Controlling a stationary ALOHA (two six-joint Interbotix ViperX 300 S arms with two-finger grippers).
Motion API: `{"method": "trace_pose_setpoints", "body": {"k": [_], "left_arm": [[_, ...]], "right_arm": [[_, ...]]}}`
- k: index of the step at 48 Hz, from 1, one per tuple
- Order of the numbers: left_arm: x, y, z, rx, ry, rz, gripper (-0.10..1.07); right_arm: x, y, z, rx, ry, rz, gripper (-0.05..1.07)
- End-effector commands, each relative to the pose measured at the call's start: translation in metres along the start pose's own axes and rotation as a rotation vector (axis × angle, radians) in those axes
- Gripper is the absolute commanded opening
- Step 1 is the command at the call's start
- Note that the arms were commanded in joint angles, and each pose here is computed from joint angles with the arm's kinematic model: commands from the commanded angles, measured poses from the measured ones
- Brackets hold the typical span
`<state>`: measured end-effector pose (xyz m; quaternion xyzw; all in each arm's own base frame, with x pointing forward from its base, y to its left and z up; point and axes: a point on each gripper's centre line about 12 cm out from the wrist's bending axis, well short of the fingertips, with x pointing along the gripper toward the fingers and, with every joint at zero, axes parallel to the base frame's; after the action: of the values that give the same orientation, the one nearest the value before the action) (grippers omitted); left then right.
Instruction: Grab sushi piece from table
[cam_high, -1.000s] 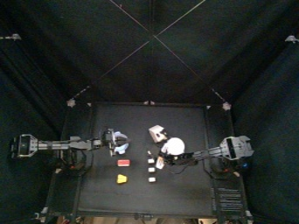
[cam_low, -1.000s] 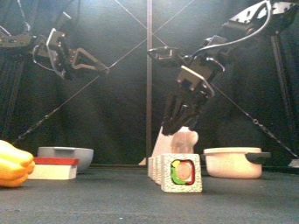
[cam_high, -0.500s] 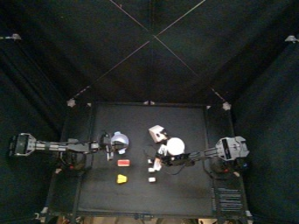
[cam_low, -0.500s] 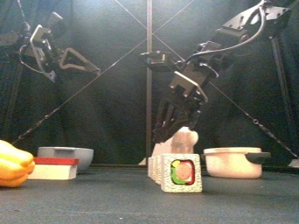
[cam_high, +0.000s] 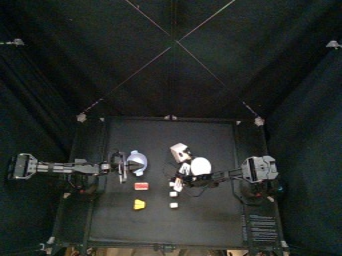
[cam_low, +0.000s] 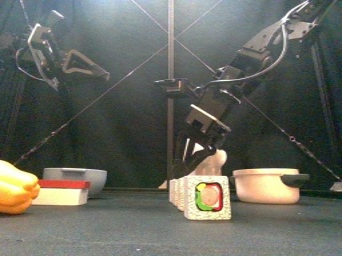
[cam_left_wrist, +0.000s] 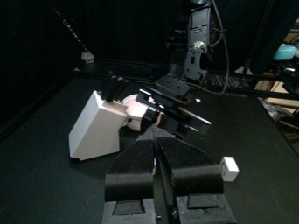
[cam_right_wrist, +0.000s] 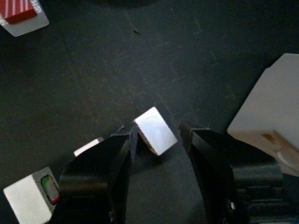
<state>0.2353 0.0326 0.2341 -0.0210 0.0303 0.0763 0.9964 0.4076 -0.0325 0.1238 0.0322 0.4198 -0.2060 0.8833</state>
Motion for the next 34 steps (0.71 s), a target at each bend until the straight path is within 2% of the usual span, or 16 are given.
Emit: {"method": "trace_pose_setpoints", "body": {"k": [1,24,34], "left_arm": [[0.002,0.000,0.006,0.002,-0.023,0.001,0.35],[0.001,0.004,0.004,0.000,-0.018,0.017,0.35],[0.000,0.005,0.003,0.000,-0.016,0.019,0.35]], "right_arm": [[-0.003,-0.004,0.011,0.017,-0.024,-0.001,0.80],[0.010,-0.001,0.011,0.021,-0.015,0.013,0.79],[0.011,-0.004,0.011,0.035,-0.012,0.010,0.71]]}}
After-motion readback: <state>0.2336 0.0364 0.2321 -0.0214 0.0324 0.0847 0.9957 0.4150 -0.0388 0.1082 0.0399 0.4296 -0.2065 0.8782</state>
